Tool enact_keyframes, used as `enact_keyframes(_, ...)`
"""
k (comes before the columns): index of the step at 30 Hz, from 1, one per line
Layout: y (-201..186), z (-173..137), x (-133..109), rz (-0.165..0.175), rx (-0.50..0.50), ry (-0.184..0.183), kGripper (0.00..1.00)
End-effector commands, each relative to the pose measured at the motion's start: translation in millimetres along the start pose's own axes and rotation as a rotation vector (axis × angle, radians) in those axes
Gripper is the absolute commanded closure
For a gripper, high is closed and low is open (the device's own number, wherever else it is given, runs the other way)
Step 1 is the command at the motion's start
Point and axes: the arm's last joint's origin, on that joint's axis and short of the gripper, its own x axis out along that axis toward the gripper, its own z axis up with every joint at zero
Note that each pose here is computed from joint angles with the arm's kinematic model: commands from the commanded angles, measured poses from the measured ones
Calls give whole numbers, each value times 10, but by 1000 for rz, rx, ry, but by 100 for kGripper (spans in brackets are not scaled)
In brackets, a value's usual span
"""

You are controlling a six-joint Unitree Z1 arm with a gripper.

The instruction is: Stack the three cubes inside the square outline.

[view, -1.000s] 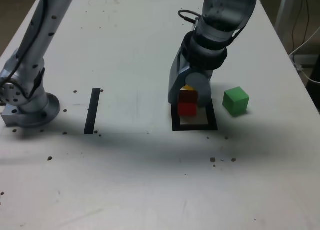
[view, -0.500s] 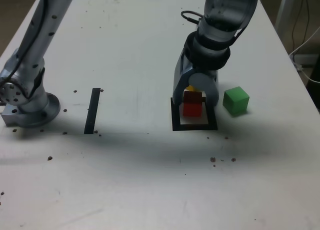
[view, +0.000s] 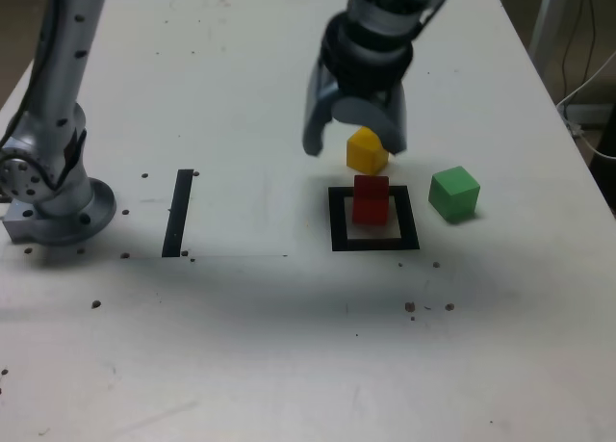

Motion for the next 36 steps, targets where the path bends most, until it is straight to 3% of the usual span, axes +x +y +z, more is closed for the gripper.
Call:
enact_keyframes(1,60,-74,-45,17,11,-4,1)
enact_keyframes(6,196,-89,-31,41,106,5,1)
enact_keyframes(13,404,-32,103,39,282,32,1)
enact_keyframes(20,443,37,219,95,422,15,1)
enact_keyframes(27,423,173,305,102,465,-21,1)
enact_keyframes(36,397,370,433,91,480,3,3)
